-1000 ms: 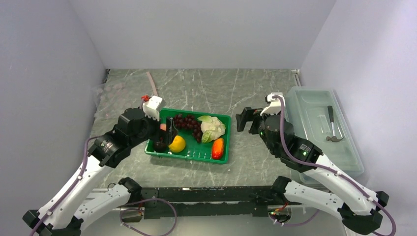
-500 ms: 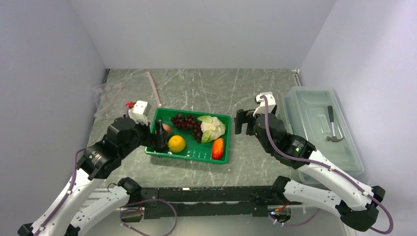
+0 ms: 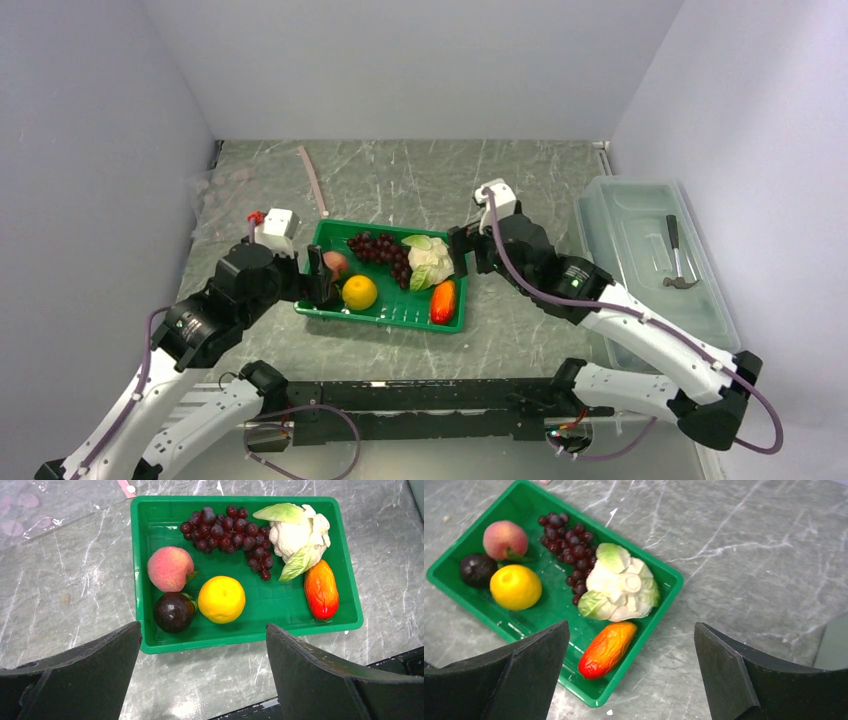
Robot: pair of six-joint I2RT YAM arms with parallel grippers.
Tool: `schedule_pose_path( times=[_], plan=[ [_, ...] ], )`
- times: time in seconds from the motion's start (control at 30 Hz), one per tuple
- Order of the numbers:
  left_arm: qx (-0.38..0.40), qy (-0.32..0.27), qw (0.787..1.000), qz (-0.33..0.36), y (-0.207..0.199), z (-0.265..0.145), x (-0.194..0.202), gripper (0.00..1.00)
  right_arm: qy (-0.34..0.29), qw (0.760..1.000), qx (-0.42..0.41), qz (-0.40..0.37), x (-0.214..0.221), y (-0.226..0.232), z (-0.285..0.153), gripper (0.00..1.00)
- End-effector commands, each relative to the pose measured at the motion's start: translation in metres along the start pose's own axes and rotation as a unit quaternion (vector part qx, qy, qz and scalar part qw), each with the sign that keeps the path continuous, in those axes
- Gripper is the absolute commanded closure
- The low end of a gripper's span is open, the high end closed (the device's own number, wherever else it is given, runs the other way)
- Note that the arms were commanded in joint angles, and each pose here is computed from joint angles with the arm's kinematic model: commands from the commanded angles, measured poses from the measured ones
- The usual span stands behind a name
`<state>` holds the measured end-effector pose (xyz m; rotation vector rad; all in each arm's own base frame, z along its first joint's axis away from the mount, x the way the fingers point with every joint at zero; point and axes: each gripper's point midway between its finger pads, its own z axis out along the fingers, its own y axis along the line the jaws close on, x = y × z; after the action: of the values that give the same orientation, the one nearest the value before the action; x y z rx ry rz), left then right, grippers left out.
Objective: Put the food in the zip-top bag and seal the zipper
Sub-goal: Move the bin to the center of the board.
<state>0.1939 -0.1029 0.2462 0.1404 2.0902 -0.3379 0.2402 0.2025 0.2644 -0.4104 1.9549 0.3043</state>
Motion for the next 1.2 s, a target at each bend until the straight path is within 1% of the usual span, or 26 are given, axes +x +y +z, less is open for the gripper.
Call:
schedule_pose_path(
  times=[0.0, 0.13, 0.27, 0.33, 0.47, 0.6, 0.7, 0.9, 1.17],
  plan=[
    [-0.005, -0.012, 1.0, -0.013, 0.001, -0.002, -0.005, 0.0, -0.015, 0.997, -0.076, -0.02, -0.028, 0.033, 0.004, 0.0],
    [-0.015, -0.012, 1.0, -0.016, 0.005, -0.003, -0.004, 0.0, 0.01, 0.989, -0.137, -0.046, -0.023, 0.06, 0.013, 0.01],
    [-0.026, -0.019, 0.999, -0.019, 0.009, -0.006, -0.006, 0.0, 0.042, 0.976, -0.202, -0.071, -0.005, 0.088, 0.021, 0.02],
    [-0.046, -0.025, 0.998, -0.026, 0.017, -0.008, -0.007, 0.0, 0.059, 0.969, -0.229, -0.077, 0.006, 0.099, 0.026, 0.03],
    [-0.057, -0.04, 0.997, -0.034, 0.023, -0.014, -0.01, 0.0, 0.081, 0.955, -0.273, -0.084, 0.026, 0.12, 0.035, 0.09],
    [-0.057, -0.052, 0.996, -0.037, 0.025, -0.017, -0.013, 0.0, 0.102, 0.946, -0.292, -0.101, 0.043, 0.139, 0.043, 0.1],
    [-0.059, -0.049, 0.996, -0.036, 0.025, -0.017, -0.012, 0.0, 0.118, 0.935, -0.313, -0.114, 0.054, 0.155, 0.047, 0.12],
    [-0.063, -0.046, 0.996, -0.037, 0.026, -0.017, -0.012, 0.0, 0.163, 0.913, -0.345, -0.144, 0.085, 0.185, 0.052, 0.22],
    [-0.061, -0.053, 0.996, -0.039, 0.026, -0.019, -0.012, 0.0, 0.2, 0.903, -0.339, -0.171, 0.119, 0.203, 0.068, 0.27]
  ],
)
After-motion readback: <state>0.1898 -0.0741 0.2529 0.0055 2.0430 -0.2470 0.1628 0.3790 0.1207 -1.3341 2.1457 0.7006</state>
